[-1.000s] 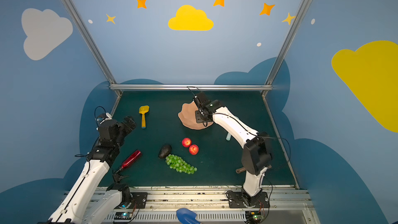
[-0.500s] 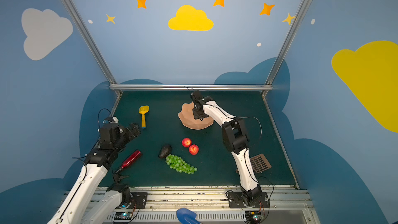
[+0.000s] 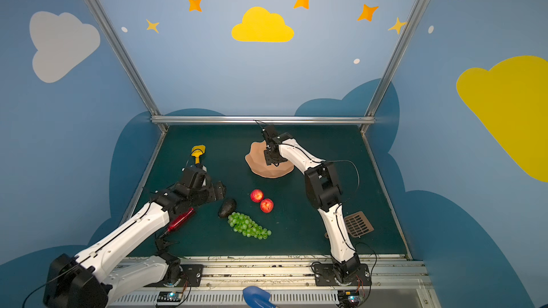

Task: Arrange fruit in a fruit bowl
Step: Place the fruit in the fruit bowl.

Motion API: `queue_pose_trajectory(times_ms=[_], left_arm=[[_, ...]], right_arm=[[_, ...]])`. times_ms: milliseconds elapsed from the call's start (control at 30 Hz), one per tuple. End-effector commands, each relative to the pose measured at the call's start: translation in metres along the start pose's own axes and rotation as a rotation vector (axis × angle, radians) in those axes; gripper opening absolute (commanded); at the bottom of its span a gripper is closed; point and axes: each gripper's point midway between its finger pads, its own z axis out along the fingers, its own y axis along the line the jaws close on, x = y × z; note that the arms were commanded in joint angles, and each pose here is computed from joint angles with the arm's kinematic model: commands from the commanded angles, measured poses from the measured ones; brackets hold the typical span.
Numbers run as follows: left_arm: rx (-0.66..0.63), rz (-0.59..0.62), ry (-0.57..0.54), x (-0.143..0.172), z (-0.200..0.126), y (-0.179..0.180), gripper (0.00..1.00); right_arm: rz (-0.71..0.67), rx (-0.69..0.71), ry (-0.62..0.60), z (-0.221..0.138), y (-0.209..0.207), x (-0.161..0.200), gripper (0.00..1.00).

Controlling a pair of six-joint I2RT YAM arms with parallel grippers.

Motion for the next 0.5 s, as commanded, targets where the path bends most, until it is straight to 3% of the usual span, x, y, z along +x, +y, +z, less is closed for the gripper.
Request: queue_pose_trajectory(times_ms=[0,233,467], left_arm=[[0.005,0.003,0.029,0.009,0.007,-0.01,0.99],[-0.012,0.042,0.096,0.025,0.022,-0.017,1.0],[-0.037,0.066,0.208,0.042,0.037,-0.016,0.99]], right_arm=[[0.007,-0.011,0.001,0.009,0.004,-0.003,0.56],[0.017,-0.014,0.025,0.023,0.005,0.002,0.56],[0.035,-0.045,-0.014,0.002,0.006,-0.009,0.7]])
